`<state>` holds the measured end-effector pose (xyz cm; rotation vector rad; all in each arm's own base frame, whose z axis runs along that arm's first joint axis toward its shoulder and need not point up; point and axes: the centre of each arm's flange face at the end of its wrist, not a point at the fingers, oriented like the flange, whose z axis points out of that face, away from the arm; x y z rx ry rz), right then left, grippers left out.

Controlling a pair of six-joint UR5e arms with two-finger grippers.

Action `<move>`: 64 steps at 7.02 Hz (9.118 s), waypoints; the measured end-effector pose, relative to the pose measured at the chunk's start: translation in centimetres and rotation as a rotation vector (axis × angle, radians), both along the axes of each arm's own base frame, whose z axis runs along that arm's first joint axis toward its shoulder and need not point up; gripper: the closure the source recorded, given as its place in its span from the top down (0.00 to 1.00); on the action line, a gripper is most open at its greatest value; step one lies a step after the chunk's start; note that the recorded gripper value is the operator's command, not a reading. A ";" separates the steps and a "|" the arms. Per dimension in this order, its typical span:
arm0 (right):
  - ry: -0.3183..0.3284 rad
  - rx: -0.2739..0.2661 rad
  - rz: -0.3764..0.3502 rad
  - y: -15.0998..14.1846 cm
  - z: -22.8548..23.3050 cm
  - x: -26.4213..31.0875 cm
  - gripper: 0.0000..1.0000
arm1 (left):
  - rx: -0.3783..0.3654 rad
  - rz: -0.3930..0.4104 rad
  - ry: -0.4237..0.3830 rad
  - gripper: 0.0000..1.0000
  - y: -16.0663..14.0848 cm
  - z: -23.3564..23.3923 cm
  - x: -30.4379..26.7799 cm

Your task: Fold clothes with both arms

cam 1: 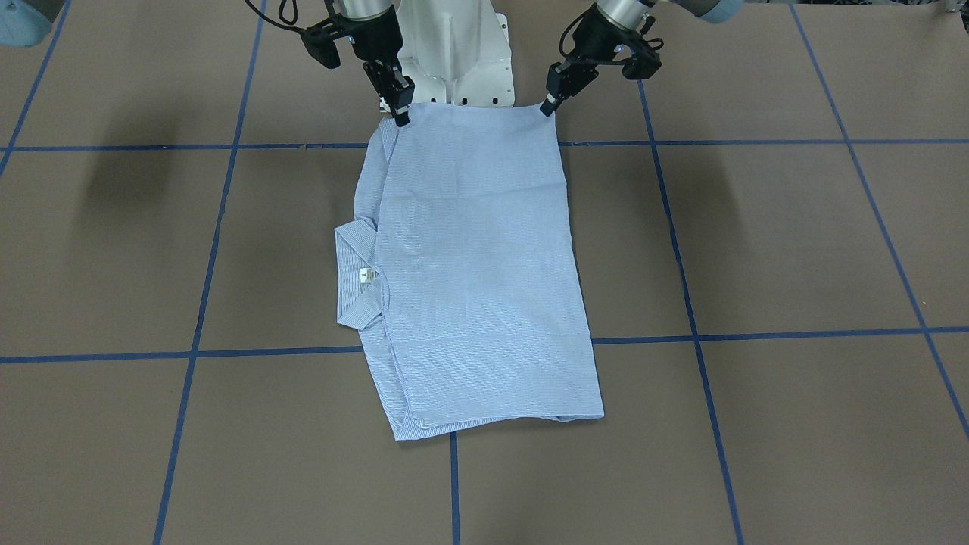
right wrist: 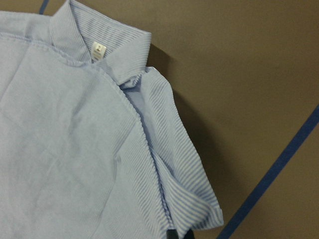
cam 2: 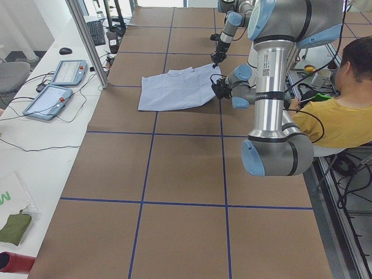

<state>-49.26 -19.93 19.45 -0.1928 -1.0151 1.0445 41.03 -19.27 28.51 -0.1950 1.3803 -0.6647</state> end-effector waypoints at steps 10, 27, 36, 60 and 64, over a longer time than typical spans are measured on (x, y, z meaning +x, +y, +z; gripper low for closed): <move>0.082 0.075 0.120 -36.1 -2.2 -4.7 0.00 | 0.143 -0.127 -0.186 0.00 -33.7 1.6 1.1; 0.397 0.487 -0.651 -49.2 23.8 34.6 1.00 | 0.932 0.118 -0.613 0.99 -44.7 21.5 -28.6; 0.336 0.569 -0.845 -41.6 38.5 50.8 1.00 | 0.745 0.418 -0.757 0.99 -40.9 31.2 -49.2; 0.222 0.605 -0.882 -36.1 39.8 51.8 1.00 | 0.820 0.397 -0.705 0.99 -39.2 27.4 -48.7; 0.222 0.613 -0.881 -36.1 39.4 51.8 1.00 | 0.816 0.399 -0.703 0.99 -39.1 27.6 -48.6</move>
